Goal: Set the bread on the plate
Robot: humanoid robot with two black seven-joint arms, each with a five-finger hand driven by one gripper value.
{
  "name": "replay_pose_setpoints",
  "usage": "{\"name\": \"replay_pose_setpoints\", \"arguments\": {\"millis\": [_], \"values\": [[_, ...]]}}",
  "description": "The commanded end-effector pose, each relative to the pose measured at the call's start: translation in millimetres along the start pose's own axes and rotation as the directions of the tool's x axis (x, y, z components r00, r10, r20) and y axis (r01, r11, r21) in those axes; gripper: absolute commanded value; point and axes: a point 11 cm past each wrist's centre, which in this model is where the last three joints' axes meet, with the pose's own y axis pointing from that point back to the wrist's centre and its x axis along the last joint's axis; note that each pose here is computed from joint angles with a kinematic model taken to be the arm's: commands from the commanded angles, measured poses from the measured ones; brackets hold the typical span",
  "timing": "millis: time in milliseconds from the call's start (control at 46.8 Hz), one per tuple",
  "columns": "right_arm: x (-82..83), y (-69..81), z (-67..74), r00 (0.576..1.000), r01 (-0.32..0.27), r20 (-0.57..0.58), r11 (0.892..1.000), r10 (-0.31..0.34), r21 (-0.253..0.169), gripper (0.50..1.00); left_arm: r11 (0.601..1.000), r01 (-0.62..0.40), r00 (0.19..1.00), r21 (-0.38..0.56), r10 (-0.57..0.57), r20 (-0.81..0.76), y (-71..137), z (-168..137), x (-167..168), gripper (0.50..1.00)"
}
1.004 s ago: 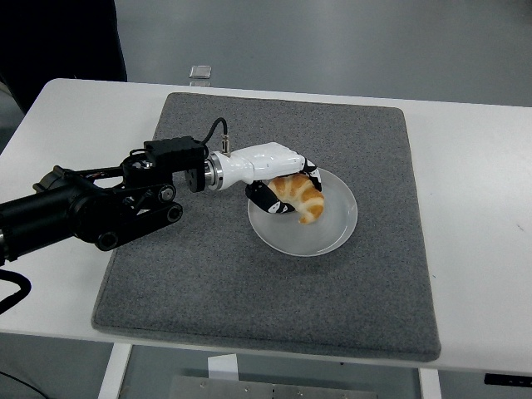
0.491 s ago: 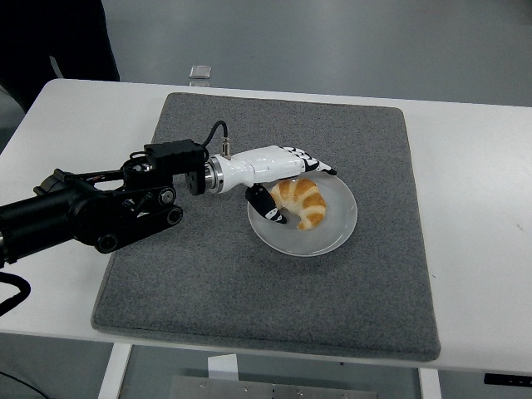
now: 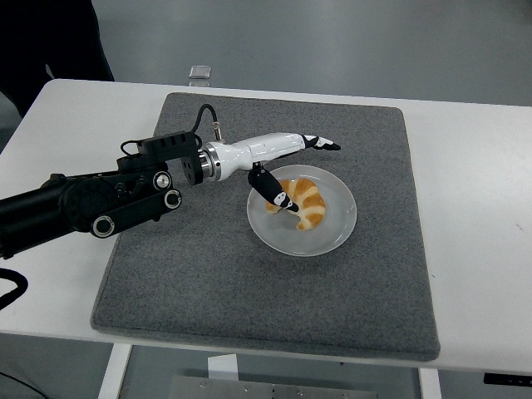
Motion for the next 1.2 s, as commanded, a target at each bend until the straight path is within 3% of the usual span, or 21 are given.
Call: {"name": "replay_pose_setpoints", "arguments": {"millis": [0,171,385,684,919,1004,1175], "values": [[0.0,0.0,0.0,1.000,0.000,-0.001,1.000,0.000,0.001,0.952,1.000,-0.005,1.000,0.010,0.005,-0.020,5,-3,7,0.996],[0.0,0.0,0.1,1.000,0.000,0.000,1.000,0.000,-0.001,0.952,0.996,-0.086,0.977,0.014,0.087,-0.193,17,-4,52,0.996],[0.0,0.0,-0.1,1.000,0.000,0.000,1.000,0.000,0.001,0.952,0.982,-0.186,0.889,0.006,0.171,-0.425,44,-9,108,0.996],[0.0,0.0,0.1,1.000,0.000,0.000,1.000,0.000,-0.001,0.952,0.950,-0.308,0.599,0.053,0.237,-0.765,94,-64,148,0.996],[0.0,0.0,0.2,1.000,0.000,-0.001,1.000,0.000,-0.001,0.952,0.912,-0.391,0.474,0.123,0.314,-0.823,134,-99,169,0.996],[0.0,0.0,-0.1,1.000,0.000,0.000,1.000,0.000,0.001,0.952,0.890,-0.423,0.384,0.170,0.347,-0.856,145,-111,172,0.999],[0.0,0.0,-0.1,1.000,0.000,0.000,1.000,0.000,0.001,0.952,0.882,-0.393,0.195,0.260,0.356,-0.914,164,-133,169,0.999]]}}
